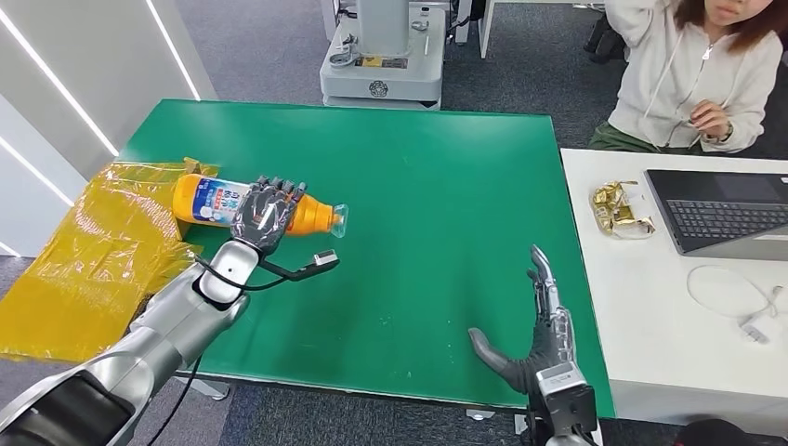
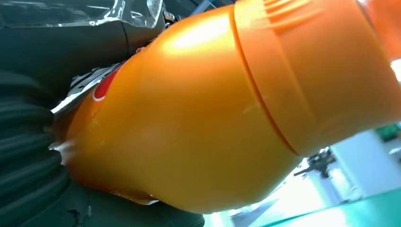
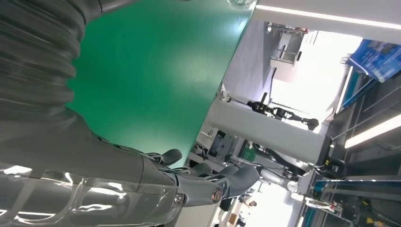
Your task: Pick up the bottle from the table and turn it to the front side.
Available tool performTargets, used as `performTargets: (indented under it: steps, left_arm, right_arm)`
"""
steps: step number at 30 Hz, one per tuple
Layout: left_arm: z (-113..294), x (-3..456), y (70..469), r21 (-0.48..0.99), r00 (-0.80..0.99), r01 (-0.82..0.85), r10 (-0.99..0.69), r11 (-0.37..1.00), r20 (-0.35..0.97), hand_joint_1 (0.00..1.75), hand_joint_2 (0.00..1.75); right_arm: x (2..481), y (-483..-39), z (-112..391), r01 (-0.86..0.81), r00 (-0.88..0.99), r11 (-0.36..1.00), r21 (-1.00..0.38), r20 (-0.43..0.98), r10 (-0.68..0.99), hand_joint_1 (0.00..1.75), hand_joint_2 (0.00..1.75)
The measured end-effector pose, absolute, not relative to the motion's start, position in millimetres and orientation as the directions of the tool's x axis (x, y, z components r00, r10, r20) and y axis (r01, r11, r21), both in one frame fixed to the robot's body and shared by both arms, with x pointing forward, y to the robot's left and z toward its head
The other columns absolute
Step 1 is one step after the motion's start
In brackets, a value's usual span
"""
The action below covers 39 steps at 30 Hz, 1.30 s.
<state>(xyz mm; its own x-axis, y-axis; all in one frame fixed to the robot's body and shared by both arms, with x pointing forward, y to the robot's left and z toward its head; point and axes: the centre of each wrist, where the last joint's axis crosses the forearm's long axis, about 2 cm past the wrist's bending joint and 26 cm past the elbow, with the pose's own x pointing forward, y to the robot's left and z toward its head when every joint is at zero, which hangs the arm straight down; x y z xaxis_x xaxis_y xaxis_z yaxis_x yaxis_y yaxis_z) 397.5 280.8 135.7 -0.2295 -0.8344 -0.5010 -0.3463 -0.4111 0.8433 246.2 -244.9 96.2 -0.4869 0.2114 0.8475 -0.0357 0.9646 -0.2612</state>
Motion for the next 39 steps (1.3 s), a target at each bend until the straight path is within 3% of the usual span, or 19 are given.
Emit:
performTargets:
  steps: [23,39]
  left_arm:
    - [123.9,382.6,323.5,0.831,-0.222,-0.278,-0.810,-0.481,-0.543,1.75,1.75]
    - [63.5,317.7,420.8,0.874,-0.106,0.007,-0.869,-0.487,-0.483,1.75,1.75]
  right_arm:
    - [225.3,-256.5,99.7,0.018,-0.474,0.969,-0.248,0.851,0.226,0.00,1.75]
    - [214.5,-257.7,94.5,0.017,-0.442,0.969,-0.247,0.867,0.229,0.00,1.75]
